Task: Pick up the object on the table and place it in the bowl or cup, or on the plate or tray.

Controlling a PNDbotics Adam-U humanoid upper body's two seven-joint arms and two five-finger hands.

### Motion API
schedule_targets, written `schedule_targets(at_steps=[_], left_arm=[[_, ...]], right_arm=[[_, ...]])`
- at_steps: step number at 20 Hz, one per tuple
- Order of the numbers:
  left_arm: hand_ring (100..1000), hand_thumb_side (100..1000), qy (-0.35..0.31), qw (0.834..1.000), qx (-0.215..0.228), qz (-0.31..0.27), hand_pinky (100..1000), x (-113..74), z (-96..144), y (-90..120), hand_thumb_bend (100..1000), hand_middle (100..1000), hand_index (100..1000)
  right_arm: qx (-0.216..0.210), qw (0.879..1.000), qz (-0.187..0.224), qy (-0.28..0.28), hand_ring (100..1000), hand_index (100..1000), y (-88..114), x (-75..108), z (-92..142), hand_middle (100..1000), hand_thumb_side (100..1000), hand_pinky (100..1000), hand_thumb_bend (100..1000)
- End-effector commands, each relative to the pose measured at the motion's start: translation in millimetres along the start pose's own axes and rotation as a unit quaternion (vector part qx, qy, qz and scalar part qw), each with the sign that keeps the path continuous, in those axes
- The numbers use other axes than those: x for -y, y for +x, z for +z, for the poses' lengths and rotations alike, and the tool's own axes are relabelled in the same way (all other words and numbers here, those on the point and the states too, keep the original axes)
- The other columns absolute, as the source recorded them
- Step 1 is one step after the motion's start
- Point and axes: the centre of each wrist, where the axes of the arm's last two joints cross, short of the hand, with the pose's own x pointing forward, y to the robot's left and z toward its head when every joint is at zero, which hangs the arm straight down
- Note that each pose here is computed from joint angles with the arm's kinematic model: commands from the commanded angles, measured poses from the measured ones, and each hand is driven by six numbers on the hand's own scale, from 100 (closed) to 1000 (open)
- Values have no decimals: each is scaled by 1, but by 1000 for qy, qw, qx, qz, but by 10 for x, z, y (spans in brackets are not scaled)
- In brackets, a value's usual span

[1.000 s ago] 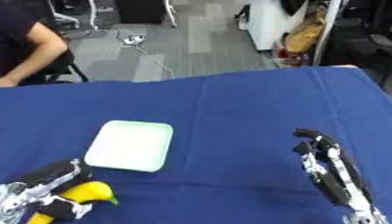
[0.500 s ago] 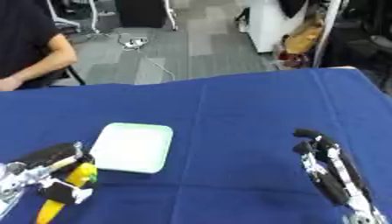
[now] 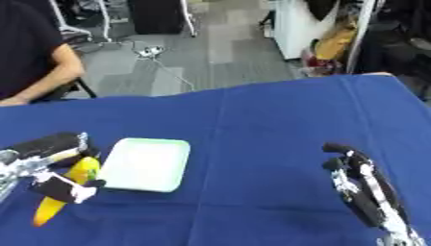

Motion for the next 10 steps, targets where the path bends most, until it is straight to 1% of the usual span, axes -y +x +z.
schedule_targets(at_steps=[1, 5, 10], left_arm=[[100, 262, 12, 1000, -6, -21, 100, -195, 76, -43, 100, 100, 287], [100, 262, 17, 1000, -9, -24, 100, -219, 36, -47, 100, 100, 286], [100, 265, 39, 999, -14, -22, 100, -303, -205, -29, 100, 100, 285]], right_arm=[[8, 1000, 11, 2, 633, 866, 33, 69, -35, 764, 826, 376, 100], [9, 1000, 10, 2, 633, 866, 36, 70, -38, 763, 826, 376, 100], [12, 1000, 8, 7, 633, 866, 46, 42, -49, 764, 826, 376, 100]])
